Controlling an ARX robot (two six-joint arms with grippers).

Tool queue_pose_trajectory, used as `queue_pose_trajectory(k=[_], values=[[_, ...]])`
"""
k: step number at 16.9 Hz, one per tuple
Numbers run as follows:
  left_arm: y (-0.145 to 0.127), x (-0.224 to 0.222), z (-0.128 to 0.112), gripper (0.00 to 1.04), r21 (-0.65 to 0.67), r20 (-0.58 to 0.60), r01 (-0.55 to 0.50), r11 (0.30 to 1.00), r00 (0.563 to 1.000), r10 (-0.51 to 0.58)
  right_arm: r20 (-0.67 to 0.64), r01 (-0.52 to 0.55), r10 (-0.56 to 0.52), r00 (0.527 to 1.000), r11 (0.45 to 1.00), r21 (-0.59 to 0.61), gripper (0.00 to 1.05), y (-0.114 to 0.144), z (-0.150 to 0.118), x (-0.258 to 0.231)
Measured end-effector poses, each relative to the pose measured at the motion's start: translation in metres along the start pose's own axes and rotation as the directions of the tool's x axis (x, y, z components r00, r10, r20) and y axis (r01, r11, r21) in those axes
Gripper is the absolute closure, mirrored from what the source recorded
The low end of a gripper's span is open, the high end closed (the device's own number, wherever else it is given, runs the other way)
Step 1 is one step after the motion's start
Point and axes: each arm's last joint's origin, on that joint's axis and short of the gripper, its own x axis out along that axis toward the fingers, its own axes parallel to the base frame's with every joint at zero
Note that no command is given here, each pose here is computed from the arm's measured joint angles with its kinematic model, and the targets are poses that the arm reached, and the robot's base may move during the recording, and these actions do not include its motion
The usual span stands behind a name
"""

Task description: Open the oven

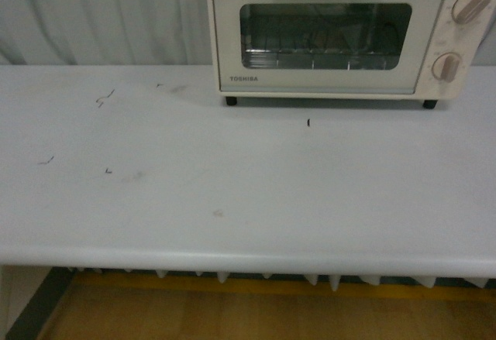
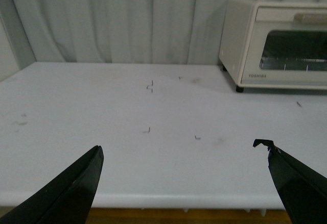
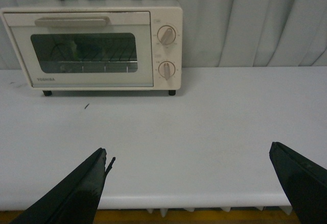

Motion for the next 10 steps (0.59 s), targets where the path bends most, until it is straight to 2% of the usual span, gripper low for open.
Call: queue_pose_trajectory(k=[10], values=[[0.0,0.0,0.0001,0.07,0.002,0.001,0.0,1.0,1.0,0.0,-0.001,0.0,0.0,1.0,1.0,0.0,0.06,0.0,-0.0001,0.0]])
